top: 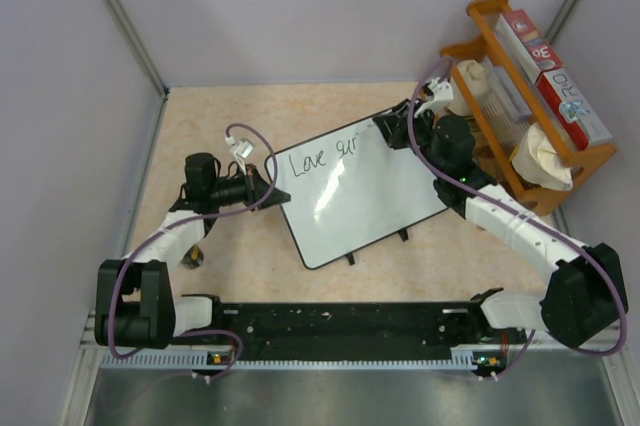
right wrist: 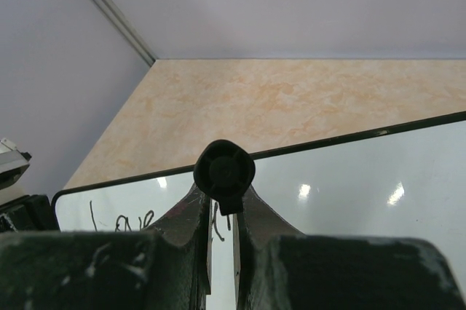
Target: Write a sentence on the whiteboard
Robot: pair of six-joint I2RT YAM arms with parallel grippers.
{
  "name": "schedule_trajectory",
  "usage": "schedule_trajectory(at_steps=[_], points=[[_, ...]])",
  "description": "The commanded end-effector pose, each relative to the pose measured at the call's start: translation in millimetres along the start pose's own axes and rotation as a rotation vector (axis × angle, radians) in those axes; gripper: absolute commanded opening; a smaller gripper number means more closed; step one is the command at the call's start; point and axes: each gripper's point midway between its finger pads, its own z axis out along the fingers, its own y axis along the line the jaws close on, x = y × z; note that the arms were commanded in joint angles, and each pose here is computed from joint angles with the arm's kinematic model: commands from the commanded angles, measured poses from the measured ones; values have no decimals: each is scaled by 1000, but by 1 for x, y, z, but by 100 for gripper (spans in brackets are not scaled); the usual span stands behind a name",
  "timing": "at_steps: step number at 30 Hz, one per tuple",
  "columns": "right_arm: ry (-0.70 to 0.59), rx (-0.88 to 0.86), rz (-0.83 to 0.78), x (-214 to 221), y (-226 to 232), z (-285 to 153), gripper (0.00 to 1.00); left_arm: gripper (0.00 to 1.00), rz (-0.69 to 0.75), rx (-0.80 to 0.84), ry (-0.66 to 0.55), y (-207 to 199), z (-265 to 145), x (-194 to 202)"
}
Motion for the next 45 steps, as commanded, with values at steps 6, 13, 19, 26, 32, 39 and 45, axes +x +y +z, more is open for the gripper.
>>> schedule_trajectory(at_steps=[6,13,19,26,32,39,45], points=[[-36,16,-2,-13,-8,13,0,0,203,-108,12,29,4,6],[8,25,1,5,-15,18,0,0,204,-109,13,28,4,7],[37,38,3,20,-21,9,0,0,206,-112,13,29,4,6],[71,53,5,36,-29,1,0,0,202,-109,15,29,4,8],[82,47,3,40,-27,-3,0,0,205,-109,14,28,4,8],[90,52,3,43,-29,-6,0,0,204,-110,16,28,5,8],[68,52,2,34,-27,-1,0,0,204,-111,16,28,5,8]])
